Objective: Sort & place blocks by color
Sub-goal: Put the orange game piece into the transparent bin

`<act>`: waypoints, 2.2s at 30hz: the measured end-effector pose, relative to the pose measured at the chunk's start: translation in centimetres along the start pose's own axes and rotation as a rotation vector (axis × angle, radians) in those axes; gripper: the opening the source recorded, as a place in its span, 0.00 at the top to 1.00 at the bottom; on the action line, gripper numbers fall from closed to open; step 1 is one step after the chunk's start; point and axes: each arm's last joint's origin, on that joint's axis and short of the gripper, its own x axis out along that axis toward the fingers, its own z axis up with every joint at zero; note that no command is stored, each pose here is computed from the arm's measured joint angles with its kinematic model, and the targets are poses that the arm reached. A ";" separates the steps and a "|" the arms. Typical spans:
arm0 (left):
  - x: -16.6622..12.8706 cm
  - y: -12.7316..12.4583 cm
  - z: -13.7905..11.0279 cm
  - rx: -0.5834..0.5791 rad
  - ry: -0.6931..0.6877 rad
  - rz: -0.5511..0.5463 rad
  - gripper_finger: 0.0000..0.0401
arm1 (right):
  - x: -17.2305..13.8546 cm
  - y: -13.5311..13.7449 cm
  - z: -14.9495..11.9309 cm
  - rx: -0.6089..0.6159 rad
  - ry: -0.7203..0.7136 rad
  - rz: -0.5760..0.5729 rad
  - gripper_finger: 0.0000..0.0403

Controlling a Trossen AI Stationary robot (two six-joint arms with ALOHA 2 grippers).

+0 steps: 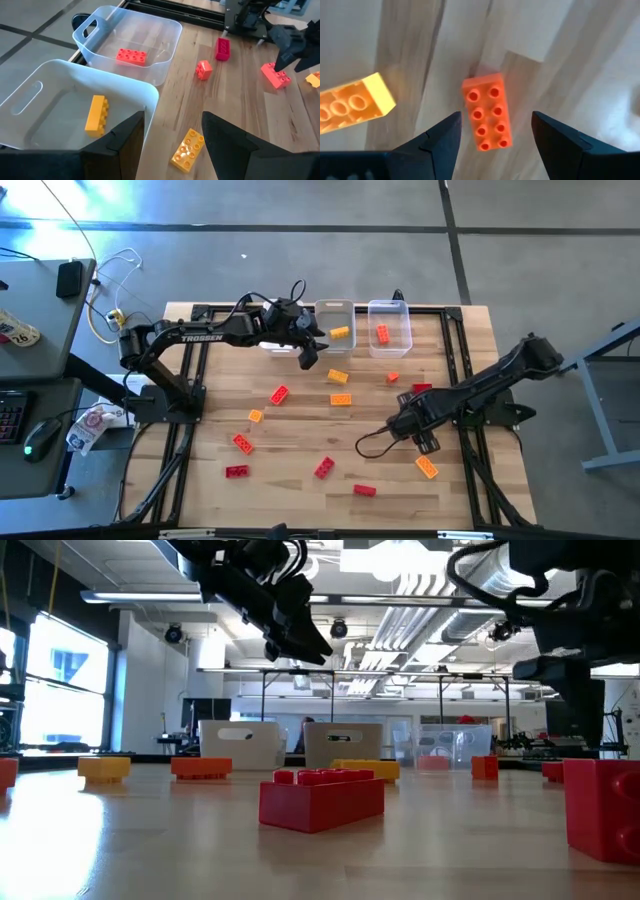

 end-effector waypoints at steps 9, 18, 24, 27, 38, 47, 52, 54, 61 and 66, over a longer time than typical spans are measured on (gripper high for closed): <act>0.0 0.0 0.0 0.000 0.004 0.000 0.54 | 2.9 0.6 0.8 -0.027 0.139 0.006 0.43; 0.0 0.0 -0.5 -0.007 0.055 -0.001 0.54 | 4.6 0.8 1.2 -0.013 0.219 0.007 0.56; -0.1 0.0 -1.2 0.010 0.120 -0.002 0.54 | 4.5 0.8 1.3 0.058 0.219 -0.013 0.72; -0.1 0.0 -1.4 0.042 0.148 -0.005 0.54 | 4.2 0.8 1.6 0.073 0.212 -0.015 0.72; -0.3 -0.1 -2.3 0.060 0.241 -0.013 0.54 | -1.6 -1.8 4.0 0.151 -0.100 -0.256 0.72; -0.3 -1.7 -3.0 0.095 0.315 -0.057 0.54 | -7.6 -6.9 4.3 0.332 -0.267 -0.501 0.72; -0.3 -3.0 -3.4 0.119 0.352 -0.087 0.54 | -10.6 -10.6 4.0 0.480 -0.314 -0.597 0.72; -0.3 -3.5 -3.6 0.128 0.366 -0.098 0.54 | -11.5 -12.0 3.7 0.521 -0.330 -0.614 0.72; -0.4 -4.9 -4.0 0.152 0.408 -0.122 0.54 | -13.6 -16.7 1.7 0.697 -0.349 -0.650 0.72; -0.5 -5.6 -4.1 0.142 0.416 -0.077 0.54 | -13.3 -19.6 -0.3 0.841 -0.333 -0.635 0.72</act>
